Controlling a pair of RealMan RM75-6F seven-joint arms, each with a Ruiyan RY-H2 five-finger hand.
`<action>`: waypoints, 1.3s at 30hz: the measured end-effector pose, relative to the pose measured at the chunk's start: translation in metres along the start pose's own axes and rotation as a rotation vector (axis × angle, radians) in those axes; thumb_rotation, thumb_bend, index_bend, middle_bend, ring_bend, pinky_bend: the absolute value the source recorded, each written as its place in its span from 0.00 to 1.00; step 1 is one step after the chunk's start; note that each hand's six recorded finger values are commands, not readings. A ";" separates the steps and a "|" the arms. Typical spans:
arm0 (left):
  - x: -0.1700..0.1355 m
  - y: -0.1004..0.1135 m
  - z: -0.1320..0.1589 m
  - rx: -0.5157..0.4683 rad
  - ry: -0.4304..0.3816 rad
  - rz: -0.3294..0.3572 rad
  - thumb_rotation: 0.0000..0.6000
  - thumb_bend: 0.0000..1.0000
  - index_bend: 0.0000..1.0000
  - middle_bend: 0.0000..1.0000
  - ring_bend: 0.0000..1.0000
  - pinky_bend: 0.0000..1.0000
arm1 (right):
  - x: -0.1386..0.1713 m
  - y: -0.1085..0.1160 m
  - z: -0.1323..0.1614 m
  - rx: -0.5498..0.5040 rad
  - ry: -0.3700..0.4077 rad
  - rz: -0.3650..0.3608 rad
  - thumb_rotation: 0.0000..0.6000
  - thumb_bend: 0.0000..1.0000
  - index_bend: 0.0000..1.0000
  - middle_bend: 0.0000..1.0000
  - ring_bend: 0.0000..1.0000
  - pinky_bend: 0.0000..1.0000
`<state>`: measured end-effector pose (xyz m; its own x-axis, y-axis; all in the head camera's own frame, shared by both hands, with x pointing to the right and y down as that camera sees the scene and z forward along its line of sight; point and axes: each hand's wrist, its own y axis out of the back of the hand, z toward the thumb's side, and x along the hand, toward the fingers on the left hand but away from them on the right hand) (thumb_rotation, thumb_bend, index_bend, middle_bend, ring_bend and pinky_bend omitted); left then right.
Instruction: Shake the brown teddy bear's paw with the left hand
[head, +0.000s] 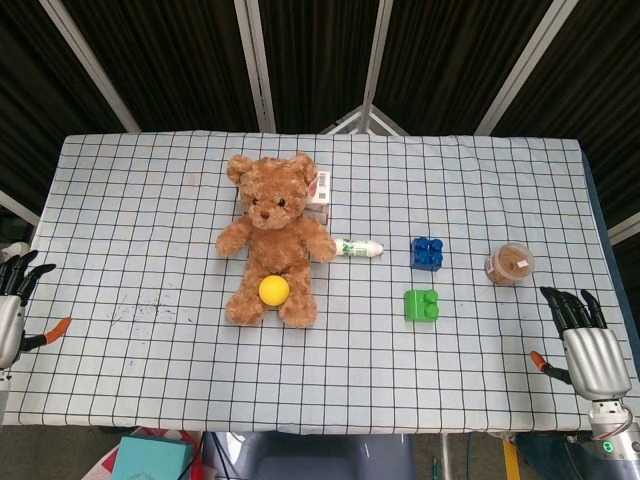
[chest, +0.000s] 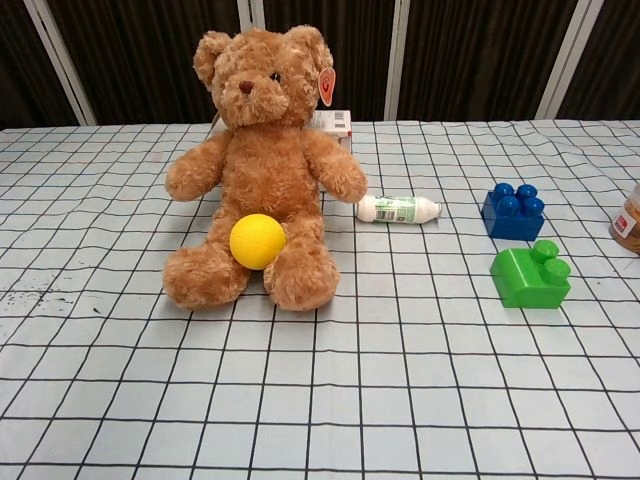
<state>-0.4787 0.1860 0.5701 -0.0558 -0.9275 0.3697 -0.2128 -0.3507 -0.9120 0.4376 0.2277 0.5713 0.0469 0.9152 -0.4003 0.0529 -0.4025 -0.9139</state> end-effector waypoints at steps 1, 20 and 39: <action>0.000 -0.001 0.000 -0.001 0.000 -0.003 1.00 0.29 0.18 0.05 0.00 0.00 | 0.000 -0.001 -0.001 0.000 -0.001 0.003 1.00 0.21 0.01 0.14 0.13 0.05; 0.043 -0.061 0.048 -0.581 -0.014 -0.308 1.00 0.16 0.15 0.07 0.00 0.00 | 0.000 -0.001 -0.005 -0.020 -0.012 0.006 1.00 0.21 0.01 0.14 0.13 0.05; 0.150 -0.151 0.143 -0.994 0.091 -0.482 1.00 0.09 0.19 0.15 0.00 0.00 | -0.004 -0.004 -0.024 -0.033 -0.063 0.021 1.00 0.21 0.01 0.14 0.13 0.05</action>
<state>-0.3153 0.0813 0.7379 0.1811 -0.6943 0.6965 -0.9171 -0.3750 -0.1353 0.4610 0.2254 0.5780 -0.0149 0.9057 -0.4236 0.0855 -0.4209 -0.9031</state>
